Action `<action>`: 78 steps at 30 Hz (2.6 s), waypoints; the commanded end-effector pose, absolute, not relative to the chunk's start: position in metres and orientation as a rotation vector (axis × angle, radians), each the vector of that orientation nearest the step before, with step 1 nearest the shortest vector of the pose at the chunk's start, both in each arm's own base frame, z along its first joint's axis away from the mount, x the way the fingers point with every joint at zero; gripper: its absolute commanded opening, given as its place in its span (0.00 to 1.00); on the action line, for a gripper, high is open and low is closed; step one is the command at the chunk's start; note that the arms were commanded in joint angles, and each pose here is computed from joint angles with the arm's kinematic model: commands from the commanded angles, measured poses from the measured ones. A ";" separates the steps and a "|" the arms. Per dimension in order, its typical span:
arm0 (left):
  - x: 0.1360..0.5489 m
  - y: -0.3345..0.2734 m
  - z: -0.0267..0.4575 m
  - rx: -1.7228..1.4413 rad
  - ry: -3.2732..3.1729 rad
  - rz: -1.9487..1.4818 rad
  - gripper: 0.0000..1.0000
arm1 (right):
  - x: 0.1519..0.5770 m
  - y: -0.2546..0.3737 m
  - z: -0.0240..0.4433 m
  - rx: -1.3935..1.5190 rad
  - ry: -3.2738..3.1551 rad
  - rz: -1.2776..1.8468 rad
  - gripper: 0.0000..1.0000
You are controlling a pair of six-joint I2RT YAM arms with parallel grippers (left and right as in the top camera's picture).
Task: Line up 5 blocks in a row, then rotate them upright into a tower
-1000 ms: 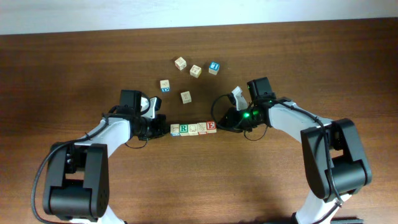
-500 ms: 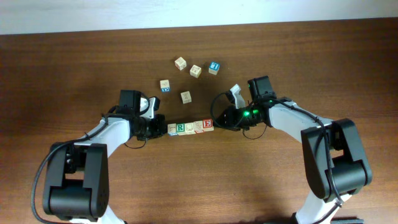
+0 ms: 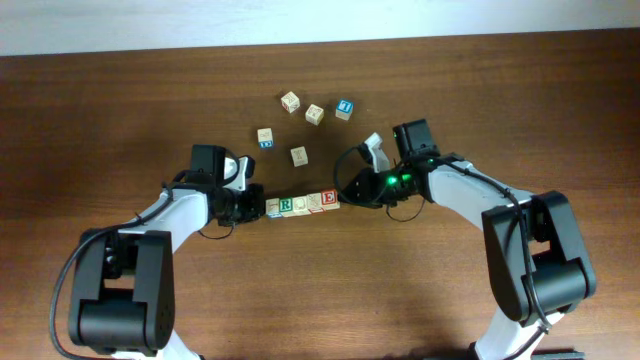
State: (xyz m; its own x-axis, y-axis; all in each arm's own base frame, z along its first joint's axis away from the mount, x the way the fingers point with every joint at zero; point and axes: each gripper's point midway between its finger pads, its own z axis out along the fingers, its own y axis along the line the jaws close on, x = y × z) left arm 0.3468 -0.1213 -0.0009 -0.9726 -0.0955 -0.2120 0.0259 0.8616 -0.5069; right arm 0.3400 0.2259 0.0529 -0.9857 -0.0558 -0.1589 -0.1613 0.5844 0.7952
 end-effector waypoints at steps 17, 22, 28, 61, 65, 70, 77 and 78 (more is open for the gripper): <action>0.332 -0.159 0.012 0.017 2.786 -1.034 0.00 | 0.318 0.279 0.075 -0.428 2.712 1.339 0.04; 0.332 -0.159 0.011 0.017 2.786 -1.034 0.00 | 0.314 0.285 0.076 -0.456 2.708 1.348 0.04; 0.332 -0.159 0.012 0.017 2.786 -1.034 0.00 | 0.310 0.293 0.080 -0.501 2.693 1.363 0.04; 0.332 -0.159 0.012 0.017 2.786 -1.034 0.00 | 0.298 0.315 0.105 -0.629 2.581 1.546 0.04; 0.332 -0.159 0.011 0.017 2.786 -1.034 0.00 | 0.297 0.316 0.107 -0.635 2.571 1.559 0.04; 0.332 -0.159 0.012 0.017 2.786 -1.034 0.00 | 0.297 0.316 0.107 -0.636 2.571 1.557 0.05; 0.332 -0.159 0.012 0.017 2.786 -1.034 0.00 | 0.299 0.315 0.105 -0.627 2.580 1.538 0.04; 0.332 -0.159 0.012 0.017 2.786 -1.034 0.00 | 0.299 0.315 0.104 -0.625 2.582 1.532 0.04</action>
State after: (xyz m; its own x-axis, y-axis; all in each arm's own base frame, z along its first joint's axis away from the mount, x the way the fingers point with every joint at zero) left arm 0.3429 -0.1445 0.0092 -0.9763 -0.0695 -0.2047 0.0666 0.8043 -0.5905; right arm 0.2927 0.3250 0.1451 -0.8902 -0.3202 -0.3240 -0.4192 0.2976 0.8578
